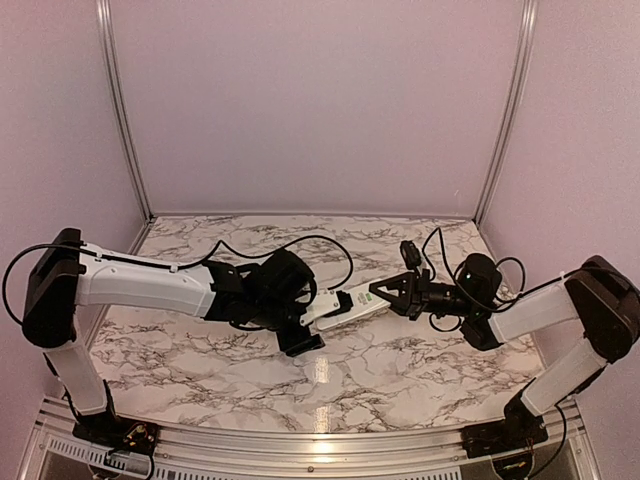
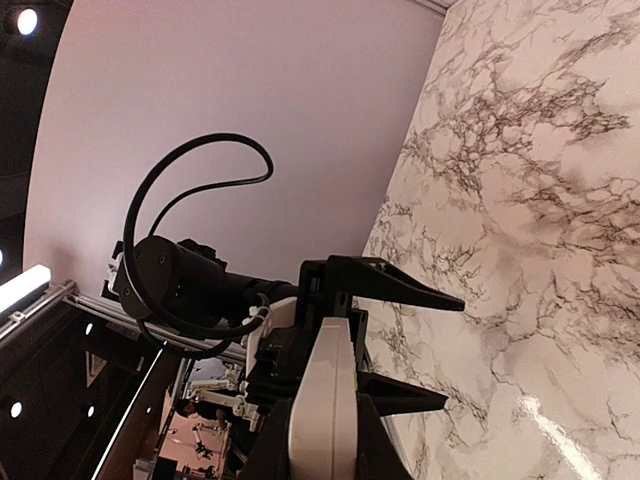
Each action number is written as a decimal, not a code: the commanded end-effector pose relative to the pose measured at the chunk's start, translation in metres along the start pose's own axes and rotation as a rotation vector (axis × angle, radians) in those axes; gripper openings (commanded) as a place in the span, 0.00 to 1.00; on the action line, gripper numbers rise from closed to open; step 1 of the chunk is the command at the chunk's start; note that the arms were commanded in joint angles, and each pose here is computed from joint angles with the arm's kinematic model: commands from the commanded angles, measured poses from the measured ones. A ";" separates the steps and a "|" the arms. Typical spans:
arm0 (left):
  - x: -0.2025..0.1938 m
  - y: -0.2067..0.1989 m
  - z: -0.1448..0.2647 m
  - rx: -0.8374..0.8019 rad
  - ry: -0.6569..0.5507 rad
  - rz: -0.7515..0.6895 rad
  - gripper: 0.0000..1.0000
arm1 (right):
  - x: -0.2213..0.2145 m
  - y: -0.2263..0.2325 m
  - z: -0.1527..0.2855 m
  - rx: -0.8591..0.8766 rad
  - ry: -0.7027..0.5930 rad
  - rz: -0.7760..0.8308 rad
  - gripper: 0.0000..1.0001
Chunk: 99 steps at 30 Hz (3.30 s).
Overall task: Load the batteries into the remote control
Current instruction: Load the battery cover onto the remote control without the battery cover, then press the battery cover on the remote control.
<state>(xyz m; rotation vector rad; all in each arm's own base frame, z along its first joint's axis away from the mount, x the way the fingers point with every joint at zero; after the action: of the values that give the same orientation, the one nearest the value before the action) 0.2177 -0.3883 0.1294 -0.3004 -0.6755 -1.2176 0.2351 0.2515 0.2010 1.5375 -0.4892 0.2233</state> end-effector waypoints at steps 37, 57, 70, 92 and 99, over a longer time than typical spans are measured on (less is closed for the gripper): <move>0.029 0.007 0.109 -0.299 -0.549 0.554 0.99 | 0.024 0.034 0.006 0.084 -0.028 0.182 0.00; 0.051 0.000 0.094 -0.625 -0.609 0.838 0.77 | 0.022 0.056 0.000 0.177 -0.018 0.226 0.00; 0.057 0.001 0.088 -0.643 -0.602 0.852 0.49 | 0.017 0.061 -0.006 0.222 0.000 0.225 0.00; 0.060 -0.019 0.107 -0.719 -0.492 0.593 0.04 | -0.002 0.065 -0.005 0.143 0.175 0.363 0.48; 0.058 -0.027 0.110 -0.748 -0.422 0.523 0.01 | -0.021 0.062 -0.012 0.072 0.351 0.415 0.47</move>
<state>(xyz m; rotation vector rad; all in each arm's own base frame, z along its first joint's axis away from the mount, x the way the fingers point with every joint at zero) 0.1782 -0.3839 0.2334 -1.3070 -0.4340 -0.7450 0.2074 0.2646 0.2691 1.4908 -0.6430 0.7319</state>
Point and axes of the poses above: each gripper's point midway between its finger pads, its own z axis back along the fingers, its own y axis along the line the jaws close on, x = y × z, the point moved 4 cm from there along z, back along the fingers, and after that the axes turned 6 degrees about z, right-handed, at the moved point
